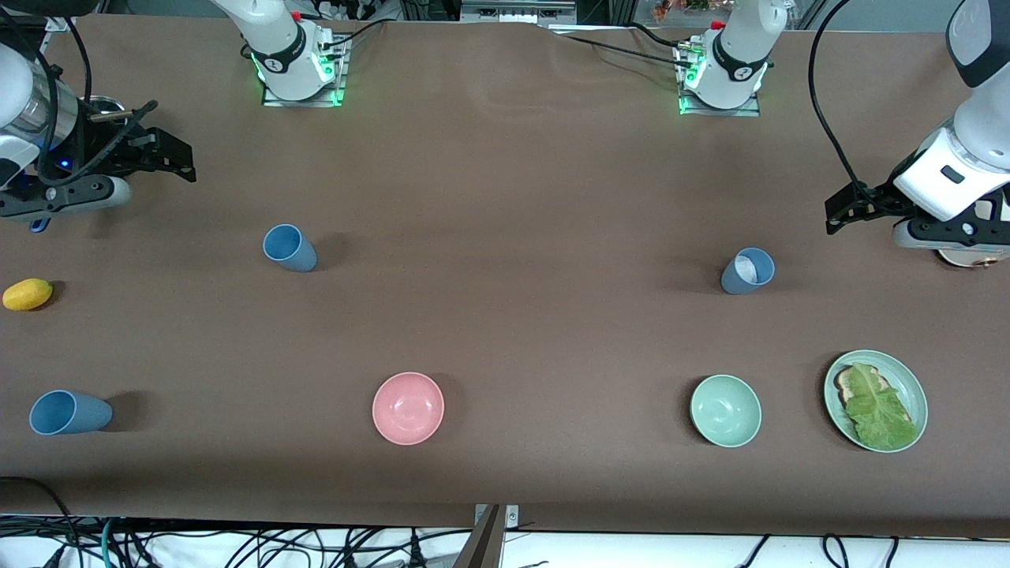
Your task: Stack blue cups with both arms
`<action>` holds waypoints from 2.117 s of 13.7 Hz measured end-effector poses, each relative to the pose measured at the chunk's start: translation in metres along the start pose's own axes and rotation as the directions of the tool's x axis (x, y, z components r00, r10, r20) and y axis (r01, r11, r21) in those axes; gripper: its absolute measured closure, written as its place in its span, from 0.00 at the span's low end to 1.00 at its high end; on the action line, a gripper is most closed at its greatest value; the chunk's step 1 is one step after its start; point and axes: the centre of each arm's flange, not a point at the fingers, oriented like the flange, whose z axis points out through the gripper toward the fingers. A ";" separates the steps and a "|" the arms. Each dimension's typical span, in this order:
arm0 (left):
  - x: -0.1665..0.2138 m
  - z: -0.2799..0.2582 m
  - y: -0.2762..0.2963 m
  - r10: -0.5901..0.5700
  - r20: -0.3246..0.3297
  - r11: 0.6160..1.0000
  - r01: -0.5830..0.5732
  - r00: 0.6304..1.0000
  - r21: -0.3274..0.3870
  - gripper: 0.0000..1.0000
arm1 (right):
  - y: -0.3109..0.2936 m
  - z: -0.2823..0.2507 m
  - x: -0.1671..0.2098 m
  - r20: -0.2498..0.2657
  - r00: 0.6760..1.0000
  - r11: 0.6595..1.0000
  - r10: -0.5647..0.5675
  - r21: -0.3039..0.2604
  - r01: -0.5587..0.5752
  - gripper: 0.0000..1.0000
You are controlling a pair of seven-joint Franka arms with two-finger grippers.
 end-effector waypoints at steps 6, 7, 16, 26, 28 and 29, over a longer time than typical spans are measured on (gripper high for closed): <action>0.000 0.000 0.000 -0.001 0.000 1.000 0.001 1.000 0.000 0.00 | 0.000 0.000 0.000 -0.001 1.000 1.000 0.000 0.000 0.000 0.00; 0.000 0.000 0.000 -0.002 0.000 1.000 0.002 1.000 0.000 0.00 | 0.000 0.000 0.000 -0.001 1.000 1.000 0.000 0.000 0.000 0.00; 0.000 0.000 0.000 -0.005 0.000 1.000 0.005 1.000 0.000 0.00 | 0.001 0.009 0.002 0.020 1.000 1.000 0.001 0.002 -0.001 0.00; -0.002 0.002 -0.006 -0.017 0.020 1.000 0.017 1.000 0.000 0.00 | 0.001 0.020 0.004 0.042 0.999 1.000 0.001 0.004 -0.001 0.00; -0.002 0.002 -0.006 -0.017 0.020 1.000 0.017 1.000 0.000 0.00 | 0.001 0.022 0.004 0.047 0.999 1.000 0.001 0.005 -0.002 0.00; -0.002 0.002 -0.006 -0.016 0.020 1.000 0.016 1.000 0.000 0.00 | 0.001 0.023 0.004 0.048 0.999 1.000 0.001 0.005 -0.002 0.00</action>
